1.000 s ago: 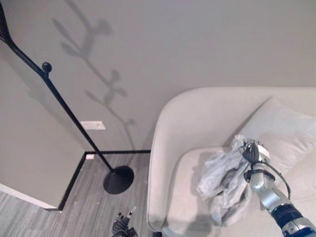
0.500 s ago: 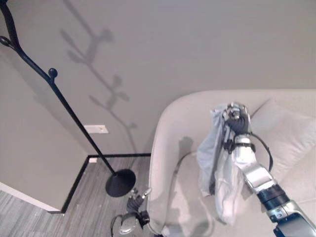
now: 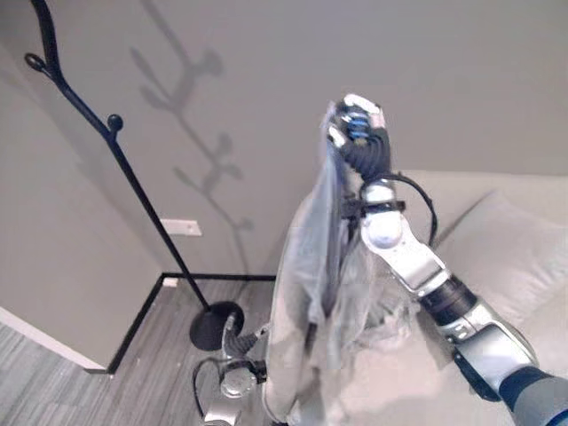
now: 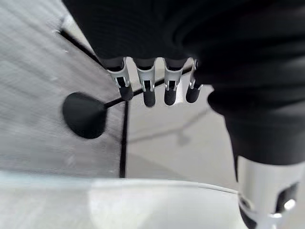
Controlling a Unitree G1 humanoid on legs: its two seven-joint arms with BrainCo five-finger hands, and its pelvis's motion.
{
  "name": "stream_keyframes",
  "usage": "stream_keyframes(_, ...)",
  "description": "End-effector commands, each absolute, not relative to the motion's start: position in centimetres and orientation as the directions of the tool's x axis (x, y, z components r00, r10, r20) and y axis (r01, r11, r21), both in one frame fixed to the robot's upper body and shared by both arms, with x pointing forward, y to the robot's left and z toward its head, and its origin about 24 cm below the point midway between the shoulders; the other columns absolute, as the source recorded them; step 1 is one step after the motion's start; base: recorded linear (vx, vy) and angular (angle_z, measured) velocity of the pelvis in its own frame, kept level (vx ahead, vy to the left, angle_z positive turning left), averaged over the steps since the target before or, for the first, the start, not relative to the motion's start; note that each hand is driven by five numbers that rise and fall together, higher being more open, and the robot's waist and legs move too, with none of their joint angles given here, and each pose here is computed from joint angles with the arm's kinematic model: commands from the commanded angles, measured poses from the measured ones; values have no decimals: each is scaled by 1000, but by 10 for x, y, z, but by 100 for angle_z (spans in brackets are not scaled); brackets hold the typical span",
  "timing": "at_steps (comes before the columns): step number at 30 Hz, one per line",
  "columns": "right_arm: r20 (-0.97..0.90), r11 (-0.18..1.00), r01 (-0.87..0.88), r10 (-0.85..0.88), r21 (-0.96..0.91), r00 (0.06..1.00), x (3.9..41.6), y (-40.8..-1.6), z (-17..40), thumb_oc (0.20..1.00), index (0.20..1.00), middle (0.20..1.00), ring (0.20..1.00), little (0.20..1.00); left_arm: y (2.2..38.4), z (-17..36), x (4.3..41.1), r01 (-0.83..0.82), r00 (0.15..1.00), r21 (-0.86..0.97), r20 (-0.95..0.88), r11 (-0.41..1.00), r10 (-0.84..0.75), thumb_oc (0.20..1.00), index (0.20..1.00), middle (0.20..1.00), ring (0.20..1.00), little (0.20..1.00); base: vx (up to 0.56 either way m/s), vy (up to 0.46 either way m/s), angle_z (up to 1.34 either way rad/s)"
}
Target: Hang the clothes on the sofa on the clothes rack.
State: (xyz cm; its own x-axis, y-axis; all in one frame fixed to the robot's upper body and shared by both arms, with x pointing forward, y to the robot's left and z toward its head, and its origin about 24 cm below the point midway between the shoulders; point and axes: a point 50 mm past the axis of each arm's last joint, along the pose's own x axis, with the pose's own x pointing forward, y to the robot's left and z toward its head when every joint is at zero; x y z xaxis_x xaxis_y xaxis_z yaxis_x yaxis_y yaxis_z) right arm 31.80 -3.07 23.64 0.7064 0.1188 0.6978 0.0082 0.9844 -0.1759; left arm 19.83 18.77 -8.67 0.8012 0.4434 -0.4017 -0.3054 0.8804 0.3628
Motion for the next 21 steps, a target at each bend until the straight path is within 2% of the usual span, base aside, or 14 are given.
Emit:
stream_keyframes(1, 825, 998, -20, 56, -55, 562, 310, -18, 286, 200, 200, 200, 200, 200, 198, -66, 228, -315, 862, 481, -216, 818, 458, 1000, 1000, 1000, 1000, 1000, 15, -9, 3)
stream_keyframes(3, 847, 998, -56, 64, -41, 528, 306, 1, 302, 200, 200, 200, 200, 200, 202, -65, 235, -296, 868, 559, -180, 775, 462, 1000, 1000, 1000, 1000, 1000, 0, 0, 0)
stream_keyframes(15, 886, 995, -92, 79, -42, 457, 296, 52, 351, 200, 200, 200, 200, 200, 192, -65, 249, -197, 917, 692, -121, 694, 380, 1000, 1000, 1000, 1000, 1000, 4, 0, 1)
stream_keyframes(21, 912, 992, -107, 101, -63, 398, 284, 66, 372, 200, 200, 200, 200, 200, 178, -54, 264, -225, 929, 610, -101, 760, 357, 1000, 1000, 1000, 1000, 1000, 0, 0, 0)
